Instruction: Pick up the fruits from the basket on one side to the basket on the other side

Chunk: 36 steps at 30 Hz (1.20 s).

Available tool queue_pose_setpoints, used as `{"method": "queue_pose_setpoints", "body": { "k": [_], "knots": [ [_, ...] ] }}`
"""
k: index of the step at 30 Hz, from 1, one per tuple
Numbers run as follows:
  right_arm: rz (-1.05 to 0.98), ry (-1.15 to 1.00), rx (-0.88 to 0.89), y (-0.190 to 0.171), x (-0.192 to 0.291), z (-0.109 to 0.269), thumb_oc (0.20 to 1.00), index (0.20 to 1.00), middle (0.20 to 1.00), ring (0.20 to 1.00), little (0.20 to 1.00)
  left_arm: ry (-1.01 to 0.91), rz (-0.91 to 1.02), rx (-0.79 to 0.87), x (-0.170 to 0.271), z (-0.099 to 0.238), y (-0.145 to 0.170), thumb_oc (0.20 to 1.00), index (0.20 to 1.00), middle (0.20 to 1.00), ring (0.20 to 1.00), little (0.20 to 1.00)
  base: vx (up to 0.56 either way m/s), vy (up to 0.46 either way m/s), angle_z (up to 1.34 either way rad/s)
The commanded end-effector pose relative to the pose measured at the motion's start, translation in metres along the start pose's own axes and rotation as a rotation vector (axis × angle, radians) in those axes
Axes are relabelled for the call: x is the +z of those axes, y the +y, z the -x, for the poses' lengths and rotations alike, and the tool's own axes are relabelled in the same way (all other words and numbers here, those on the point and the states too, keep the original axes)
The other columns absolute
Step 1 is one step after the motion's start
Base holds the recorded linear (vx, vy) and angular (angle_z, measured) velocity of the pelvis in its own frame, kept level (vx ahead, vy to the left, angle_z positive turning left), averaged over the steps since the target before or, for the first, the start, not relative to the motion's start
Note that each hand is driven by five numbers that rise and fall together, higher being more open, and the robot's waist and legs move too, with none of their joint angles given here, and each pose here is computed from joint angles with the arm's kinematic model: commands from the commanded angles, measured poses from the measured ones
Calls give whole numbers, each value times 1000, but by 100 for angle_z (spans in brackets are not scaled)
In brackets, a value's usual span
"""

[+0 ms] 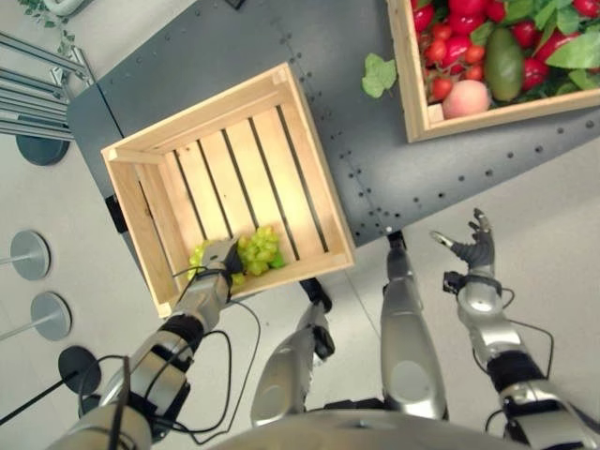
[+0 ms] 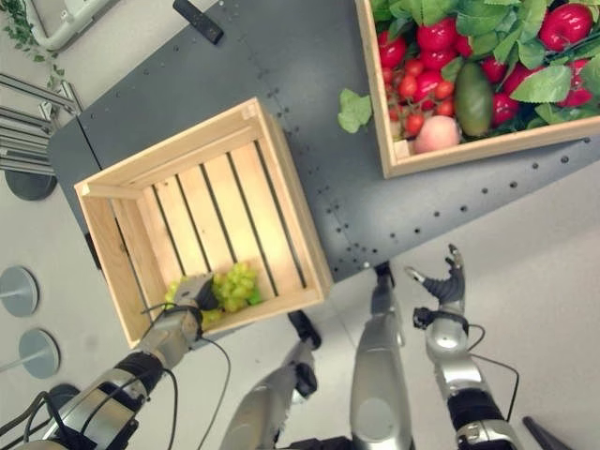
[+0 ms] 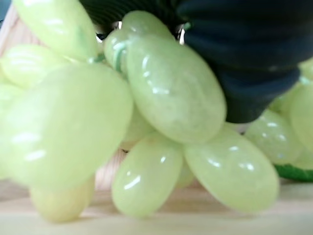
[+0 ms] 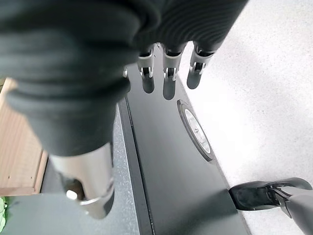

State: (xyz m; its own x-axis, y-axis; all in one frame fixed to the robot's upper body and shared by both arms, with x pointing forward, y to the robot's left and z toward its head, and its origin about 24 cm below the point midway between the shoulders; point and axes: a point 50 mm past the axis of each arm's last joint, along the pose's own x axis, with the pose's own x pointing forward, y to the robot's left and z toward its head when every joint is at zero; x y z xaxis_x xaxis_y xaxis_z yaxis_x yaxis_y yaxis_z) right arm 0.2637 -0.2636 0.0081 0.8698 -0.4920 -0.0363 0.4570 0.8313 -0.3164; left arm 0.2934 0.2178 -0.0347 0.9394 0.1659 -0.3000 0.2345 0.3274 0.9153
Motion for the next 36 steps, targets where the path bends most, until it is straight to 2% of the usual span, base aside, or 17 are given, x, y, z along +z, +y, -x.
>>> {"method": "queue_pose_setpoints", "body": {
  "k": [1,3,6,7,10,11,12,22,28,36],
  "knots": [
    [-51,-98,-14,-1,18,2,1000,1000,1000,1000,1000,61,249,70,5,-2,-1,200,200,200,200,200,-35,-33,4],
    [-40,-101,-2,0,18,2,1000,1000,1000,1000,1000,47,409,120,7,0,8,200,200,200,200,200,-20,-35,6],
    [-35,-106,18,1,19,3,1000,1000,1000,1000,1000,-17,507,183,12,3,23,200,200,200,200,200,-23,-42,8],
    [-32,-113,46,1,20,3,1000,1000,1000,1000,1000,-67,636,222,12,10,34,200,200,200,200,200,-9,-50,13],
    [-22,-116,79,0,21,4,1000,1000,1000,1000,1000,-141,798,273,9,25,49,200,200,200,200,200,-4,-53,5],
    [-22,-116,79,0,21,4,1000,1000,1000,1000,1000,-141,798,273,9,25,49,200,200,200,200,200,7,-55,5],
    [-15,-118,117,0,22,3,1000,1000,1000,1000,1000,-218,970,292,8,36,62,200,200,200,200,200,9,-41,4],
    [53,-146,288,9,25,5,1000,1000,1000,1000,1000,-367,1201,279,6,56,85,200,200,200,200,200,23,-59,11],
    [86,-232,488,25,43,13,1000,1000,1000,1000,1000,-492,1333,164,22,66,86,200,200,200,200,200,58,-51,10],
    [70,-307,634,47,66,19,1000,1000,1000,1000,1000,-587,1377,51,47,68,83,200,200,200,200,200,49,-38,7]
  ]
}}
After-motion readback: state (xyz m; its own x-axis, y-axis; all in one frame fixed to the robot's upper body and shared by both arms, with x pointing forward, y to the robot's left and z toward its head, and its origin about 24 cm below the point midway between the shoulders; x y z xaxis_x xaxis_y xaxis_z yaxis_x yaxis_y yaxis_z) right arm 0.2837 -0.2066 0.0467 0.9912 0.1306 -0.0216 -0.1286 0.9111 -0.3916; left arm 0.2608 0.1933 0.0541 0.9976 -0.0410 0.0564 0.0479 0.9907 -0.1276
